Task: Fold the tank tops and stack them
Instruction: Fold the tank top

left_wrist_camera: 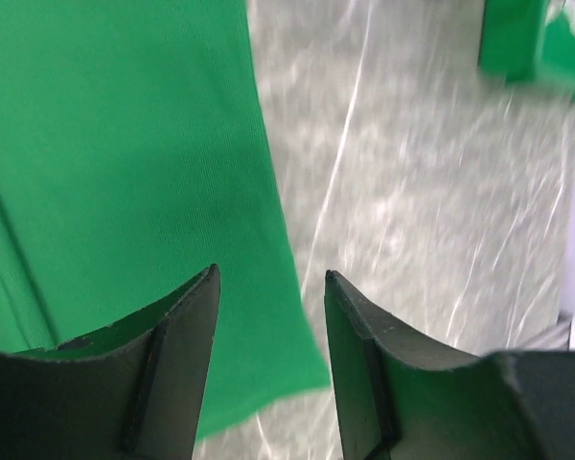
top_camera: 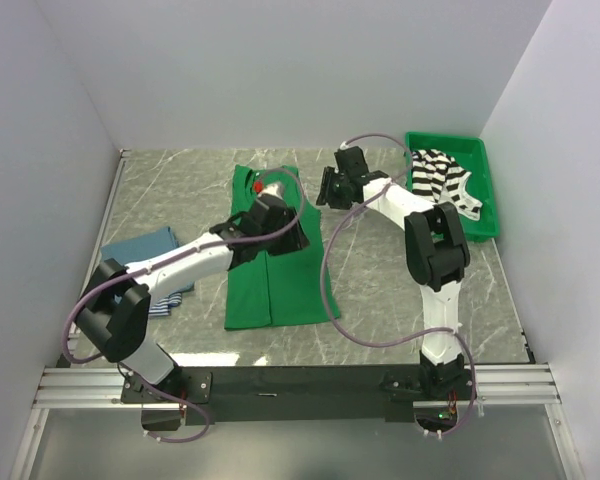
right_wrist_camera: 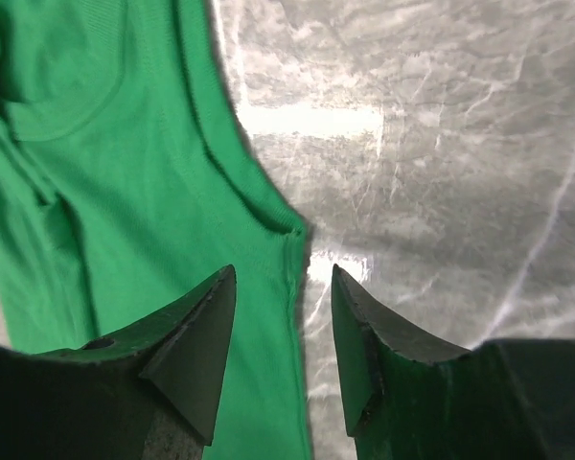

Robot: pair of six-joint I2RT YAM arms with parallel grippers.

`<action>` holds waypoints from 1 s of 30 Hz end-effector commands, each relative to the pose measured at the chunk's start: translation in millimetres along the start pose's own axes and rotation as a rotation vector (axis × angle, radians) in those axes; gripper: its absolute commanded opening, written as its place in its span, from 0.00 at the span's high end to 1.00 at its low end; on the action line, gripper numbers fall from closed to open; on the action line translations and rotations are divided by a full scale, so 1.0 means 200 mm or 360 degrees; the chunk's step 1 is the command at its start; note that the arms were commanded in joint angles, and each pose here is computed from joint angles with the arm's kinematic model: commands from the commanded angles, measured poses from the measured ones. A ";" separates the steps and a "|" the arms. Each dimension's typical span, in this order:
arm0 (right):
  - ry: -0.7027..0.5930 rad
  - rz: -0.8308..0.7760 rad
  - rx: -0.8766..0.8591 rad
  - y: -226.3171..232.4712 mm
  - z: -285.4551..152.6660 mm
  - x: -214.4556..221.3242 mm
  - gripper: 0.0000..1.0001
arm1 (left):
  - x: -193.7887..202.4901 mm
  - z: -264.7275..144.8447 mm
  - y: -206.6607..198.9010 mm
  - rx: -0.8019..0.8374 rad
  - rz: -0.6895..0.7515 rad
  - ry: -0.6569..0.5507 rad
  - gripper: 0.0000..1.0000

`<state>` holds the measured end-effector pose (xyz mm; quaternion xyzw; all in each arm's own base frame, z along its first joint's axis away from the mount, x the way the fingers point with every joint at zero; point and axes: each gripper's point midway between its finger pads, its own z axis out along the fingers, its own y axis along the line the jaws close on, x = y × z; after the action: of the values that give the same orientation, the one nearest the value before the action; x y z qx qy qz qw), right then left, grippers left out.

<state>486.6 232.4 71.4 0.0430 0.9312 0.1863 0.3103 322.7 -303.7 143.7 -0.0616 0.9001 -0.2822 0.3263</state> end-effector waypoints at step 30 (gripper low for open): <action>-0.0004 0.0168 -0.0056 -0.13 0.04 0.18 1.00 | 0.87 0.02 -0.28 0.0115 0.0235 0.0355 0.49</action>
<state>467.7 229.2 21.5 0.0735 0.9292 0.2165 0.2904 177.6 -382.3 56.2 0.0595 0.9362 -0.2722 0.2144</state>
